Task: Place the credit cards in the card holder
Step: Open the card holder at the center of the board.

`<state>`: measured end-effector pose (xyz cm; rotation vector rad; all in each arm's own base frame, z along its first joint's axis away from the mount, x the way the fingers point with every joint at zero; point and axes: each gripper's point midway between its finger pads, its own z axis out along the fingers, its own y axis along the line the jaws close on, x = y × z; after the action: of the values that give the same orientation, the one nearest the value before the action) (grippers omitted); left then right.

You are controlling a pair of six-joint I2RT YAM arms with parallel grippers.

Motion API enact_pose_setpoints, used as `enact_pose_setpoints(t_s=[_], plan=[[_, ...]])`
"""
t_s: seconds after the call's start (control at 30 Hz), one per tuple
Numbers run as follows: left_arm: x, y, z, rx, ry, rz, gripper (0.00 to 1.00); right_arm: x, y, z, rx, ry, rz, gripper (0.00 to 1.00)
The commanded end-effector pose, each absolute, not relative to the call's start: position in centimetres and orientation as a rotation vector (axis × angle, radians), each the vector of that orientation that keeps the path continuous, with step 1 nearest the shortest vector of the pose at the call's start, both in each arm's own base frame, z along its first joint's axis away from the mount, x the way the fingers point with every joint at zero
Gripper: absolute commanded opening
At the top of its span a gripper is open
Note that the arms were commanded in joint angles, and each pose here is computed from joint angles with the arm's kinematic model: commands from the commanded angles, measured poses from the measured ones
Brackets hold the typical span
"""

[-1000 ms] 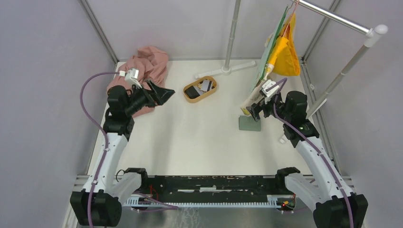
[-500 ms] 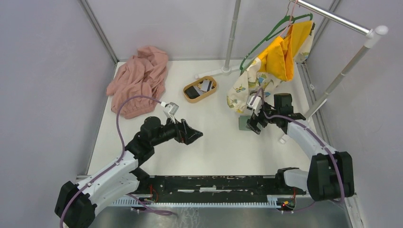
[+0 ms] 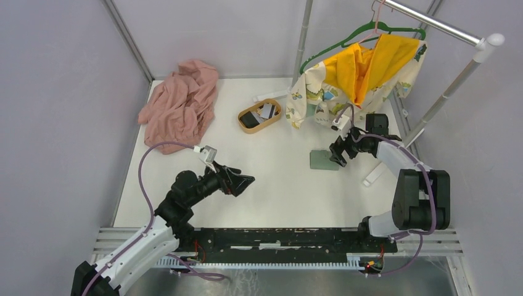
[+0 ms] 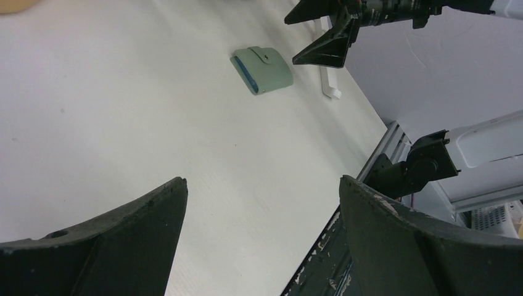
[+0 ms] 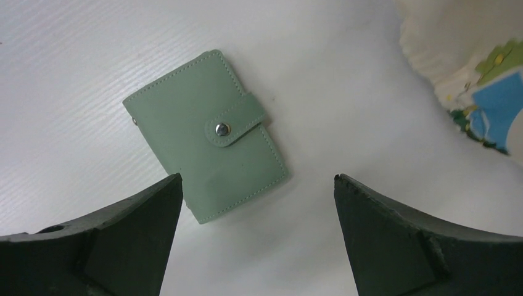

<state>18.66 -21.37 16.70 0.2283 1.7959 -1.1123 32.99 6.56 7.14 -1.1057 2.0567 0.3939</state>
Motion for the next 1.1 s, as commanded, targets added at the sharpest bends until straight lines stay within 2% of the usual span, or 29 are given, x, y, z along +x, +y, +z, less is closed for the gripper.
enact_pose_setpoints(t_s=[0.0, 0.17, 0.37, 0.53, 0.77, 0.9, 1.0, 1.07], plan=[[18.8, -20.9, 17.0, 0.157, 1.752, -1.130, 0.96, 32.9, 6.3, 7.2, -1.058, 2.078, 0.494, 0.98], [18.5, -20.7, 16.8, 0.152, 1.751, -1.135, 0.92, 32.7, 6.9, 5.6, -1.010, 2.139, 0.618, 0.96], [18.3, -21.0, 16.6, 0.155, 1.750, -1.158, 0.86, 33.2, 6.9, 3.1, -0.941, 2.255, 0.657, 0.86], [18.2, -21.3, 16.3, 0.149, 1.754, -1.187, 0.80, 31.3, 8.9, 2.9, -0.961, 2.266, 0.803, 0.65], [18.7, -21.8, 15.1, 0.147, 1.790, -1.187, 0.69, 24.2, 15.5, 3.2, -1.361, 2.118, 0.974, 0.49], [19.1, -22.0, 13.6, 0.139, 1.834, -1.174, 0.65, 19.9, 18.8, 3.6, -1.584, 1.958, 1.066, 0.50], [19.1, -22.6, 12.5, 0.141, 1.874, -1.191, 0.65, 17.3, 20.1, 4.4, -1.745, 1.812, 1.125, 0.61], [19.2, -23.0, 12.2, 0.143, 1.890, -1.203, 0.65, 17.4, 20.4, 5.0, -1.811, 1.731, 1.083, 0.64]])
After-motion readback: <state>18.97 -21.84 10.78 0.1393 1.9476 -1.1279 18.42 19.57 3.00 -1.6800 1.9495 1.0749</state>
